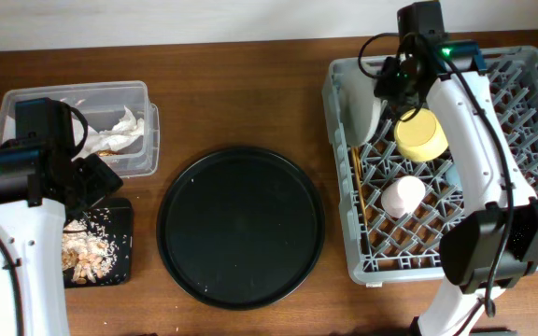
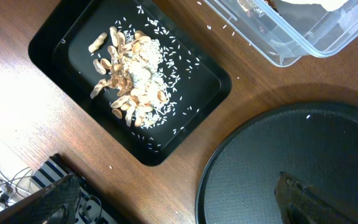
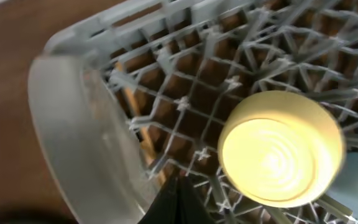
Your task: Sort waste into correct bins and load items into the dishwasher rack
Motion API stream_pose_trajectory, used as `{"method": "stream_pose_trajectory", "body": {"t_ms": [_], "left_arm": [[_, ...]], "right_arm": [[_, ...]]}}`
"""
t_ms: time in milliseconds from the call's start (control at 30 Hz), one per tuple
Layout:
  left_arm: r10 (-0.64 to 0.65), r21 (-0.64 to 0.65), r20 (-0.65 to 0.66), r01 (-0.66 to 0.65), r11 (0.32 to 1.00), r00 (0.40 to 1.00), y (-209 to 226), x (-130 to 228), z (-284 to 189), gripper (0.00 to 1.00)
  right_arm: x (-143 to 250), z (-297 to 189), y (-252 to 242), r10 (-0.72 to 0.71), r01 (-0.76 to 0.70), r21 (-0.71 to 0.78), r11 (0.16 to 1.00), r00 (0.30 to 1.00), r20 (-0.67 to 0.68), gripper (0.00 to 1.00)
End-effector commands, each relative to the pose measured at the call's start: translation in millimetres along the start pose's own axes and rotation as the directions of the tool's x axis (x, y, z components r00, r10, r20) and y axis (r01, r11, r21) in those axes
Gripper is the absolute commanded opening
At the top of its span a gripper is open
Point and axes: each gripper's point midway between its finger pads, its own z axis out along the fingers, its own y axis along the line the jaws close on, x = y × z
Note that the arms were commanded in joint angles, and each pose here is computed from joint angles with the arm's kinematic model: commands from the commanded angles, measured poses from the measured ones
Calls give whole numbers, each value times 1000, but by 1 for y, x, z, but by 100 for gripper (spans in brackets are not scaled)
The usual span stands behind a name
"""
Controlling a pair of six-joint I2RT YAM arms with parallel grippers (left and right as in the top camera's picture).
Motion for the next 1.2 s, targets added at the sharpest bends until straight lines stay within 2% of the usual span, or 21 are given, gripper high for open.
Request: {"method": "stream_pose_trajectory", "body": {"t_ms": [0, 133, 200, 267, 300, 333, 433, 567, 600, 633, 767, 833, 1100, 1167], "left_arm": [[-6, -1, 12, 6, 1000, 1000, 2, -2, -3, 99], [-6, -1, 12, 6, 1000, 1000, 2, -2, -3, 99], [-6, -1, 12, 6, 1000, 1000, 2, -2, -3, 99], [-6, -1, 12, 6, 1000, 1000, 2, -2, -3, 99], [-6, -1, 12, 6, 1000, 1000, 2, -2, -3, 99], [-6, -1, 12, 6, 1000, 1000, 2, -2, -3, 99], [-6, -1, 12, 6, 1000, 1000, 2, -2, -3, 99], [-6, -1, 12, 6, 1000, 1000, 2, -2, -3, 99], [-6, -1, 12, 6, 1000, 1000, 2, -2, -3, 99], [-6, -1, 12, 6, 1000, 1000, 2, -2, -3, 99], [-6, -1, 12, 6, 1000, 1000, 2, -2, -3, 99], [-6, -1, 12, 6, 1000, 1000, 2, -2, -3, 99], [-6, -1, 12, 6, 1000, 1000, 2, -2, -3, 99], [-6, -1, 12, 6, 1000, 1000, 2, -2, -3, 99]], "right_arm": [[-1, -39, 21, -63, 68, -144, 987, 997, 36, 4], [1, -107, 11, -39, 60, -174, 983, 991, 124, 4], [16, -153, -1, -34, 64, -187, 980, 987, 159, 5], [40, -184, -15, -36, 63, -180, 982, 988, 149, 14], [65, -199, -29, -44, 60, -159, 985, 994, 104, 22], [85, -206, -39, -51, 58, -133, 989, 997, 54, 25], [133, -216, -62, -66, 60, -85, 995, 995, -70, 25], [180, -213, -82, -69, 63, -85, 994, 995, -72, 28], [199, -208, -90, -39, 32, -77, 997, 995, -89, 42], [219, -201, -97, -12, 4, -69, 998, 993, -117, 99], [283, -172, -104, -18, -8, -90, 996, 956, -293, 99], [299, -158, -108, -16, -7, -64, 998, 932, -362, 99], [303, -132, -109, -9, 22, 19, 1000, 855, -519, 99], [291, -118, -100, -9, 13, 3, 1000, 860, -511, 99]]}}
